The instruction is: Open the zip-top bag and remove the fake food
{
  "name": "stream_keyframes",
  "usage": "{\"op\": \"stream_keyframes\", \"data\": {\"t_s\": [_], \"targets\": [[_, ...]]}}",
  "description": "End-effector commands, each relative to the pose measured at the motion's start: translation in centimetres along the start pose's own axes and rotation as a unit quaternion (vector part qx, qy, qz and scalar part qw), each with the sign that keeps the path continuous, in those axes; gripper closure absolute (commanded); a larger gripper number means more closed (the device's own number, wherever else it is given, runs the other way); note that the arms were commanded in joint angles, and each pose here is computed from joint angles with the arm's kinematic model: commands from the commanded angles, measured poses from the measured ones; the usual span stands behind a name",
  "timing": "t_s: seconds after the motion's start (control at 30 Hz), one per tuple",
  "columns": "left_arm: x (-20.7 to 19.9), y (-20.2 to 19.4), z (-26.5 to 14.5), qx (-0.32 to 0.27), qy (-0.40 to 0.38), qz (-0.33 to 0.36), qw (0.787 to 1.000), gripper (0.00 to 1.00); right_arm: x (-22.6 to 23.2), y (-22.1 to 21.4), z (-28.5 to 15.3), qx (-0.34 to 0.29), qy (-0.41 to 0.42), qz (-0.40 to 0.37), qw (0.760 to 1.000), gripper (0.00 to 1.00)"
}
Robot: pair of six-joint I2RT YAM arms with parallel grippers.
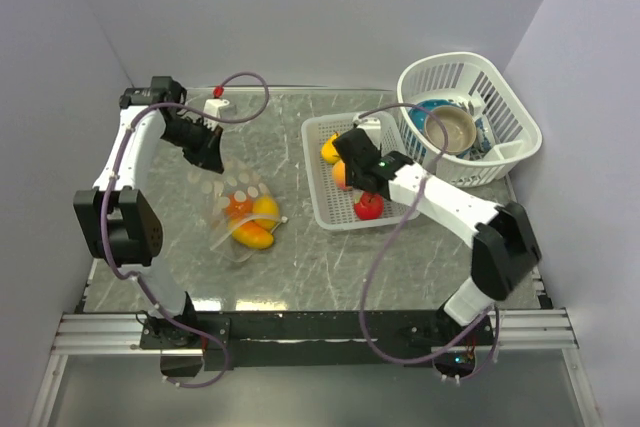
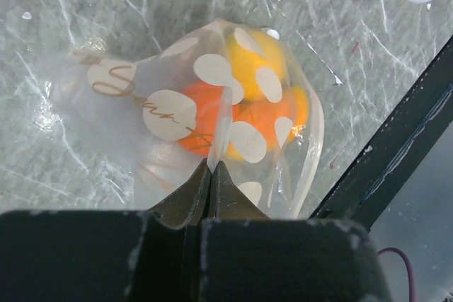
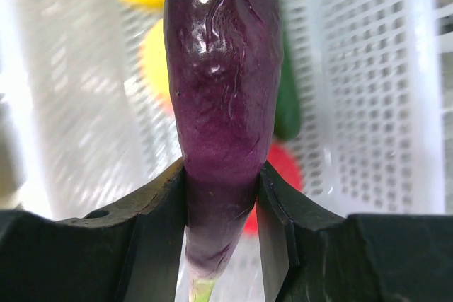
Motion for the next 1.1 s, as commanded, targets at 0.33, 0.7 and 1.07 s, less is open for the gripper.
{"op": "stream_keyframes", "data": {"t_s": [0.33,0.7,1.07], "targets": [[0.4,-3.9,3.4,0.040,-0.019,-0.035,0.998,0.99,2.2,3.9,-4.1,-0.147,-0.020,-0.038,0.988,0.00],[2.2,-4.2,4.9,0.040,0.016,-0.050,0.998,0.99,12.5,-5.2,-12.1,-0.061,0.436,-0.226,0.869,0.49],[3.1,-3.6,5.5,0.019,0.047,-0.074,0.996,0.99,18.6,-9.0,-9.1,0.025,0.496,-0.287,0.819,0.43]]}}
Point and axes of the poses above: each gripper's point midway between its finger pads, its own z axis out along the fingers, its own x axis along the line the jaws close on, y = z × x, the point moved 7 cm from there along -z, back along the fingers
